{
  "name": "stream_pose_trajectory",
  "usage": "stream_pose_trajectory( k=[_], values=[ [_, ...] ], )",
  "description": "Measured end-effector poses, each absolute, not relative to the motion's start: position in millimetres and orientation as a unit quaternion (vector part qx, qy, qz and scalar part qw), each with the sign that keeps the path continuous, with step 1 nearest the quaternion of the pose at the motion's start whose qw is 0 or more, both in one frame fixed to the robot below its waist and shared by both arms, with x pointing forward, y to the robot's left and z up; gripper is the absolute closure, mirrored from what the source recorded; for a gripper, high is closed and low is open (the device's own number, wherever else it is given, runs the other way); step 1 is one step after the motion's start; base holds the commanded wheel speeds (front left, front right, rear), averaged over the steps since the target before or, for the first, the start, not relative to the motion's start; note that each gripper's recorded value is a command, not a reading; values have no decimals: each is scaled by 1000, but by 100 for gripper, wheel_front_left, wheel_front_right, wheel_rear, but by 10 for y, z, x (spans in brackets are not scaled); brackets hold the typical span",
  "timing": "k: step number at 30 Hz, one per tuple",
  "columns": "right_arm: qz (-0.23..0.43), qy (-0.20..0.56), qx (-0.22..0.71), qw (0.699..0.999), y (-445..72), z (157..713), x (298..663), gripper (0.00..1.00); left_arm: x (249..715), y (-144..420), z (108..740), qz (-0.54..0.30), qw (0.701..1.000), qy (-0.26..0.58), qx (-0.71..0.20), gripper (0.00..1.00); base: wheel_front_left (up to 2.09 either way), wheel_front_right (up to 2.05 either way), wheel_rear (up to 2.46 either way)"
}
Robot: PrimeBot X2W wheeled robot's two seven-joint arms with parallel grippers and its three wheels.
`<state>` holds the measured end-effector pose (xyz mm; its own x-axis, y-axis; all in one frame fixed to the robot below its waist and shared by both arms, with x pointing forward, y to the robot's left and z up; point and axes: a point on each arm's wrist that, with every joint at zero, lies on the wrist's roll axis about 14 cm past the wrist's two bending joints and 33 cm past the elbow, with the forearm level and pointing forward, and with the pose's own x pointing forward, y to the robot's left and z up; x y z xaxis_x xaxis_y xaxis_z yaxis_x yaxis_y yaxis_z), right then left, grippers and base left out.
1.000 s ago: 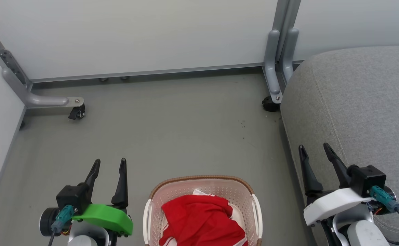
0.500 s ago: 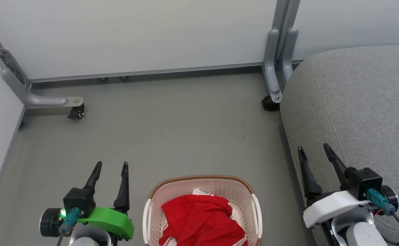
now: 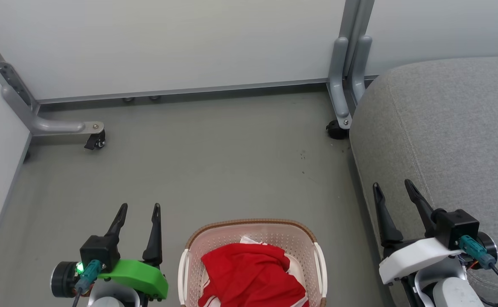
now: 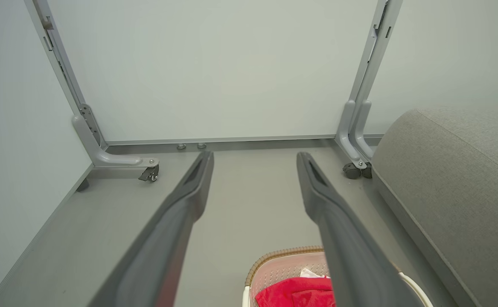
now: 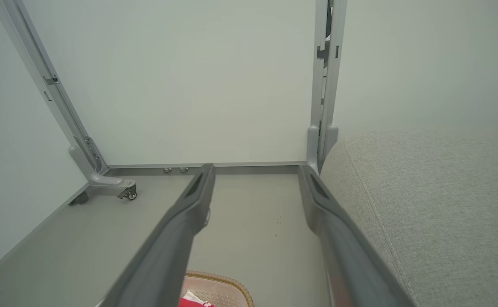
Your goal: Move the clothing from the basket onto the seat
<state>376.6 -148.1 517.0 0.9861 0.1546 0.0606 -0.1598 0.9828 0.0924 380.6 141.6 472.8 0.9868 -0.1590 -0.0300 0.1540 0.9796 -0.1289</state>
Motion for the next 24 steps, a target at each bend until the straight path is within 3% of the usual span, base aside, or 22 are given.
stream_pose_trajectory(
  k=[10,24],
  values=[
    [86,-35,48,995,-1435,5236,3922,0,3946,972,4610,-144,987,44,-58,0,0,0,0],
    [95,-54,46,993,-1405,5267,4468,0,4122,62,3783,-272,944,180,-42,0,0,0,0]
  ],
)
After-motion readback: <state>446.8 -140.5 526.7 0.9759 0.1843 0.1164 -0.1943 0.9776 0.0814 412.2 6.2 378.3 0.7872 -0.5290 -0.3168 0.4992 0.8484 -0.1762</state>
